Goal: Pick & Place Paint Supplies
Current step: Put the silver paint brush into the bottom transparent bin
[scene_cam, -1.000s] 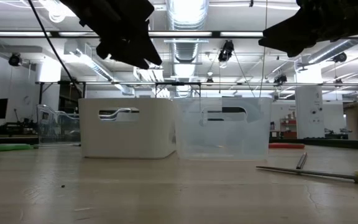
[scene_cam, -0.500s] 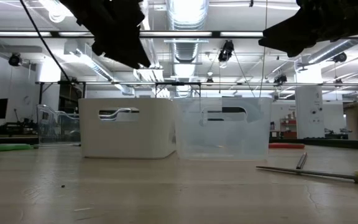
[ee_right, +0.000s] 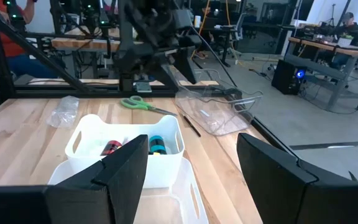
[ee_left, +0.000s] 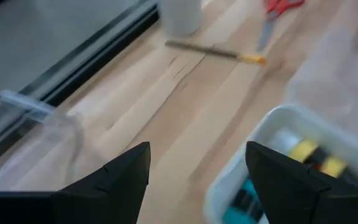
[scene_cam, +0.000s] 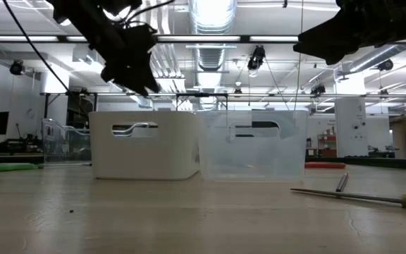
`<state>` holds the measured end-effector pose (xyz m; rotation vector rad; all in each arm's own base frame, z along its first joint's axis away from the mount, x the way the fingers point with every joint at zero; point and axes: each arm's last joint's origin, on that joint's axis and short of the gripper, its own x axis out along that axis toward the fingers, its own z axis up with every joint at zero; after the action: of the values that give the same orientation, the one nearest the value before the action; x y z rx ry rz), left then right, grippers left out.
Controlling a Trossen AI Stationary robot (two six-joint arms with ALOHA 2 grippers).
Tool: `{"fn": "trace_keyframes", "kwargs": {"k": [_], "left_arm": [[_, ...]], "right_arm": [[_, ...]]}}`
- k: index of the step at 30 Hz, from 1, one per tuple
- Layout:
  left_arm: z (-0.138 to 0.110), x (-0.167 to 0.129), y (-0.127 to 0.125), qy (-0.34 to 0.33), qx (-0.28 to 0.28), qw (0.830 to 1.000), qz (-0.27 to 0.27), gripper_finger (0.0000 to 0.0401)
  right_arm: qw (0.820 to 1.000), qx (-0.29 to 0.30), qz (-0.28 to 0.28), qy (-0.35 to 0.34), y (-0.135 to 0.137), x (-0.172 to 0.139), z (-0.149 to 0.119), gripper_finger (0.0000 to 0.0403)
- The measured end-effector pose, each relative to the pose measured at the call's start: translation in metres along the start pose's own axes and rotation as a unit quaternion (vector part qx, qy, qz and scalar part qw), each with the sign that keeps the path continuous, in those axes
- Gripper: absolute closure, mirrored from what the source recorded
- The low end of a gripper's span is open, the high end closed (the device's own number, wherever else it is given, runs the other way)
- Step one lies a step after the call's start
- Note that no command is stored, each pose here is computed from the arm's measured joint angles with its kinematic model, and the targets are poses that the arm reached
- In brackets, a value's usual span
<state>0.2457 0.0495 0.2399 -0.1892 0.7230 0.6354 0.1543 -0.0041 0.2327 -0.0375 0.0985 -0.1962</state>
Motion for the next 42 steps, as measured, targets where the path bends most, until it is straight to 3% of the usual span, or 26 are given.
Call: {"fn": "trace_keyframes", "kwargs": {"k": [5, 10, 17, 23, 25, 27, 31, 36, 42], "left_arm": [[0.000, 0.006, 0.025, 0.033, -0.009, 0.999, 0.039, 0.0134], [-0.008, 0.014, 0.039, 0.075, 0.004, 0.997, 0.007, 0.0134], [-0.024, 0.021, 0.057, 0.125, -0.024, 0.991, 0.039, 0.0134], [-0.017, 0.019, 0.058, 0.120, -0.056, 0.991, 0.031, 0.0134], [-0.010, 0.016, 0.058, 0.110, -0.084, 0.990, 0.032, 0.0134], [-0.002, 0.012, 0.058, 0.101, -0.159, 0.981, 0.040, 0.0134], [0.005, 0.000, 0.060, 0.119, -0.324, 0.934, 0.086, 0.0134], [-0.006, -0.003, 0.045, 0.126, -0.349, 0.922, 0.108, 0.0137], [-0.025, -0.007, 0.007, 0.050, -0.370, 0.916, 0.144, 0.0164]], "right_arm": [[1.000, 0.000, 0.000, 0.000, 0.000, 0.000, 0.000, 0.0159], [1.000, 0.000, 0.000, 0.000, 0.000, 0.000, 0.000, 0.0159], [1.000, 0.000, 0.000, 0.000, 0.000, 0.000, 0.000, 0.0159], [1.000, 0.000, 0.000, 0.000, 0.000, 0.000, 0.000, 0.0159], [1.000, 0.000, 0.000, 0.000, 0.000, 0.000, 0.000, 0.0159], [1.000, 0.000, 0.000, 0.000, 0.000, 0.000, 0.000, 0.0159], [1.000, 0.000, 0.000, 0.000, 0.000, 0.000, 0.000, 0.0159], [1.000, 0.000, 0.000, 0.000, 0.000, 0.000, 0.000, 0.0159], [1.000, 0.000, 0.000, 0.000, 0.000, 0.000, 0.000, 0.0159]]}}
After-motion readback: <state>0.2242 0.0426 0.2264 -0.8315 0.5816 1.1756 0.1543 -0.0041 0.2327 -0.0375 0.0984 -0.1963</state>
